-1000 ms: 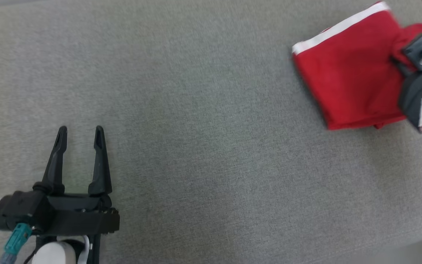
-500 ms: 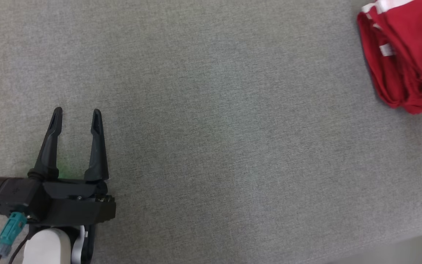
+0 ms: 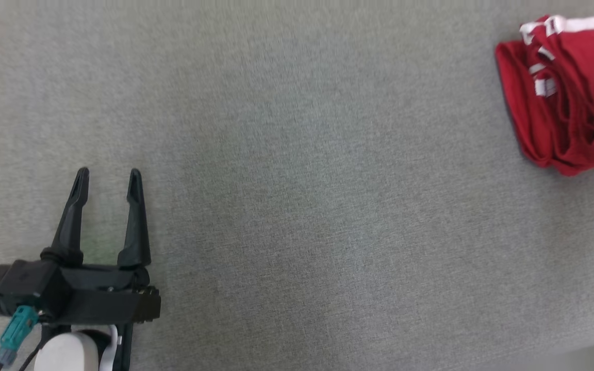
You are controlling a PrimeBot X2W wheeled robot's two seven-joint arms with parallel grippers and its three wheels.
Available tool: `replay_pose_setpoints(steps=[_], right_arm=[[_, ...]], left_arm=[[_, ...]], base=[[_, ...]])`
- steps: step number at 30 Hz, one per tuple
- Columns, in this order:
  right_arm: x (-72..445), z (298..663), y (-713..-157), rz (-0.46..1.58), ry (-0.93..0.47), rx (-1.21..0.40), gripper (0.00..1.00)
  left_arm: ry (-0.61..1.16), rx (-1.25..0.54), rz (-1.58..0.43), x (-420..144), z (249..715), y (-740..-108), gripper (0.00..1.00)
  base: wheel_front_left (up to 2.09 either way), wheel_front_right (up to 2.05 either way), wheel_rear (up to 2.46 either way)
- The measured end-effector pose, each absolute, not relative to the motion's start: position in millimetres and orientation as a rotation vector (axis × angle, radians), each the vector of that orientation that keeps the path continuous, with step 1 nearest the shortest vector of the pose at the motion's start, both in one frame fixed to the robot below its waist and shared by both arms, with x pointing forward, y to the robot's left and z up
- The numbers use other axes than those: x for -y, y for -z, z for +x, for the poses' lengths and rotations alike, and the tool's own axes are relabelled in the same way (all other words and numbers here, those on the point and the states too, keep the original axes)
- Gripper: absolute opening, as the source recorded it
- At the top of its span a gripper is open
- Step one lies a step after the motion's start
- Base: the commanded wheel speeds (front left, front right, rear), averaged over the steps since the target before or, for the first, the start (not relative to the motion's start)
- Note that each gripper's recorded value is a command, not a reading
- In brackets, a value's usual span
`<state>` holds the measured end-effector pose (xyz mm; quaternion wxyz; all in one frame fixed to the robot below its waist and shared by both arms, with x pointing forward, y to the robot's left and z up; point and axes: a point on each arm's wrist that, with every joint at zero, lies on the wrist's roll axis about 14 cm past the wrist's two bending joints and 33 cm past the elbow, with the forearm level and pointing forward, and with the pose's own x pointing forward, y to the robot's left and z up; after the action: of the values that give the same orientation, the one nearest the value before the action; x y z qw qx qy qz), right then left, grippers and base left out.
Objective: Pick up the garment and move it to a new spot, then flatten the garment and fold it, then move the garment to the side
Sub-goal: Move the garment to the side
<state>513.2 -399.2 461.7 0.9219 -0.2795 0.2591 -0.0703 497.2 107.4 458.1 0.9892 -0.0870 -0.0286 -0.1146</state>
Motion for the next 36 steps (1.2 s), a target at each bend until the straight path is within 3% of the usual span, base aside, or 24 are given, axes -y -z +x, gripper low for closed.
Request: replay_pose_setpoints(steps=[10,16,24,36], right_arm=[[296,494,-508,-0.183,0.016,-0.105,1.00],[256,457,-523,-0.077,-0.062,0.001,1.00],[214,421,-517,0.038,-0.113,0.033,1.00],[188,398,-498,0.119,-0.114,0.003,1.00]], left_arm=[[0.142,0.094,-0.159,-134,467,-490,1.00],[0.081,0.109,-0.153,-151,444,-504,1.00],[0.014,0.095,-0.144,-170,409,-507,1.00],[-0.051,0.076,-0.132,-197,374,-503,1.00]], base=[[0.00,0.00,0.00],[0.00,0.00,0.00],[0.00,0.00,0.00],[0.00,0.00,0.00]])
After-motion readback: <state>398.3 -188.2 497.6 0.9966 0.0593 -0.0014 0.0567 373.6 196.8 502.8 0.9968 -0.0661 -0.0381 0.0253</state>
